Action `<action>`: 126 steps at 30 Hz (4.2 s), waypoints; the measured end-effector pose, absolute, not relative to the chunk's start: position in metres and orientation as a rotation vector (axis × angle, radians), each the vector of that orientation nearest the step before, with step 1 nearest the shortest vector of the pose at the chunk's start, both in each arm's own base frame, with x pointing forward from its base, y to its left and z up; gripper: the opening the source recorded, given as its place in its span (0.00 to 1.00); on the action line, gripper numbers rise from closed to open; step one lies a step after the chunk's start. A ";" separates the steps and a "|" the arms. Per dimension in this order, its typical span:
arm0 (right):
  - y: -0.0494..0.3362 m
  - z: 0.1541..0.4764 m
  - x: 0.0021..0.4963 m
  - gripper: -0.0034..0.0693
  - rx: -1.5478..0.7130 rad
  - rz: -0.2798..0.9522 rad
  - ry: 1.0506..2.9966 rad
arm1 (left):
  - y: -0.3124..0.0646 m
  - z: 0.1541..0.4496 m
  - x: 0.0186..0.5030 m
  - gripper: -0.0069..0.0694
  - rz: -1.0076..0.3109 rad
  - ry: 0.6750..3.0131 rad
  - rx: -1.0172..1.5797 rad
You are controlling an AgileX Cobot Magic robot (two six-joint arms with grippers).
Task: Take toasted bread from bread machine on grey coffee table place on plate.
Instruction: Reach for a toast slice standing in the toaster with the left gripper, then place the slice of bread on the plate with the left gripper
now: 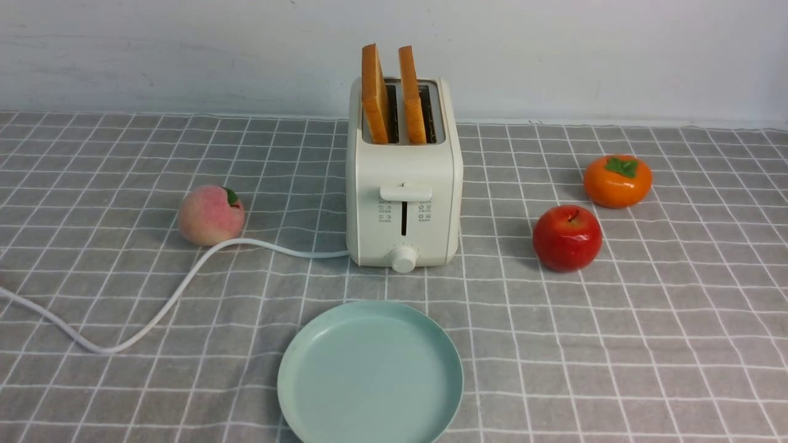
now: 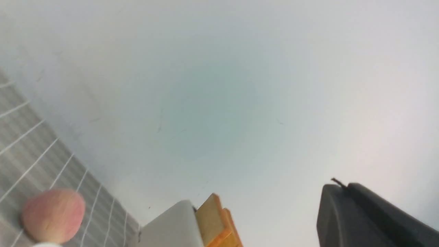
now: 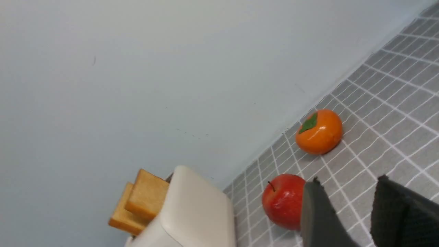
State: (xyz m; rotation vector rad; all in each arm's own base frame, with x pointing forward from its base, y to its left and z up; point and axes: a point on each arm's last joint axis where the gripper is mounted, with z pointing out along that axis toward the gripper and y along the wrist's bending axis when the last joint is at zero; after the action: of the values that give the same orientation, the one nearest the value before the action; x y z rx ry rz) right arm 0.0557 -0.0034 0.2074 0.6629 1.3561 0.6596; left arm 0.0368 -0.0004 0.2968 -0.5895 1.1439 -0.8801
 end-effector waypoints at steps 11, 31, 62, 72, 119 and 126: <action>0.036 0.296 0.056 0.04 0.307 0.852 1.740 | -0.034 0.357 0.130 0.07 -0.679 2.093 -0.339; 0.027 0.315 0.123 0.06 0.069 0.470 2.415 | -0.115 0.391 0.288 0.07 -0.551 2.321 0.042; 0.027 0.316 0.124 0.12 0.076 0.466 2.399 | -0.168 0.324 0.450 0.74 -0.632 2.126 -0.108; 0.028 0.317 0.125 0.13 0.082 0.483 2.391 | -0.171 0.301 0.460 0.68 -0.627 2.161 -0.123; 0.028 0.322 0.130 0.20 0.115 0.501 2.309 | -0.149 0.241 0.284 0.16 -1.052 2.506 -0.016; 0.028 0.322 0.130 0.21 0.115 0.501 2.310 | -0.151 0.216 0.293 0.22 -1.014 2.575 -0.046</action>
State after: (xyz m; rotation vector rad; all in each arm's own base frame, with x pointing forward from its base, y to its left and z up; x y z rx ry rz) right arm 0.1298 0.0276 0.3219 0.1146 2.3103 0.5011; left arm 0.2929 -0.1507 0.2162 -0.0459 2.5748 -1.0136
